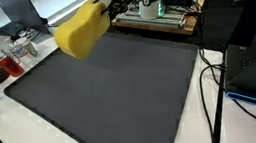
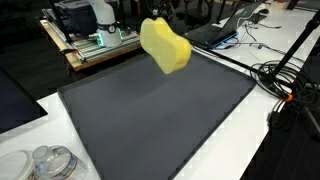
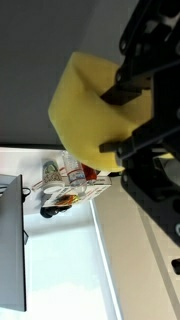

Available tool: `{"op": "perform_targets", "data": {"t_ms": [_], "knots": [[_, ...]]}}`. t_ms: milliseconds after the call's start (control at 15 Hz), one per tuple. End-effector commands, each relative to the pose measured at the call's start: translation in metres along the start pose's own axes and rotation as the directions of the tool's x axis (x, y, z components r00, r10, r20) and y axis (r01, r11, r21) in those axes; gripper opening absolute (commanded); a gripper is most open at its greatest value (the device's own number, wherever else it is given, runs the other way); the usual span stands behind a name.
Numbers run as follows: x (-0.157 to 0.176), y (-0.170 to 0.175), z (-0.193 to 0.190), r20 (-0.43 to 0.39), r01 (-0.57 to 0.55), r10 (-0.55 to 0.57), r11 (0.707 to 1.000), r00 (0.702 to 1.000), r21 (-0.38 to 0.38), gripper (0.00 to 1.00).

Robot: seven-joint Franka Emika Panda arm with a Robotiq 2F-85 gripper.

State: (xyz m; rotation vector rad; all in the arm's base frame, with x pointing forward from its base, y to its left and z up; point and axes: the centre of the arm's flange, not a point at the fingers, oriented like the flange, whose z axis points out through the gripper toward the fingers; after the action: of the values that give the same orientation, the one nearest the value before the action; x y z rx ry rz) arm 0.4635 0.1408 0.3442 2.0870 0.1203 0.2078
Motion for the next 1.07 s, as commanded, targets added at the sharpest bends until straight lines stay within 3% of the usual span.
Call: {"op": "perform_targets", "data": {"t_ms": [0, 267, 533, 867, 1000], "knots": [[0.007, -0.006, -0.003, 0.003, -0.010, 0.010, 0.999, 1.000, -0.036, 0.75], [0.008, -0.009, -0.003, 0.013, -0.007, 0.008, 0.999, 1.000, -0.040, 0.99], [0.008, -0.009, -0.004, 0.018, -0.004, 0.004, 1.000, 1.000, -0.031, 1.00], [0.006, -0.002, -0.007, 0.041, 0.023, -0.028, 0.993, 0.999, 0.113, 1.00], [0.007, 0.002, -0.012, 0.029, 0.043, -0.051, 0.970, 0.998, 0.239, 1.00]]}}
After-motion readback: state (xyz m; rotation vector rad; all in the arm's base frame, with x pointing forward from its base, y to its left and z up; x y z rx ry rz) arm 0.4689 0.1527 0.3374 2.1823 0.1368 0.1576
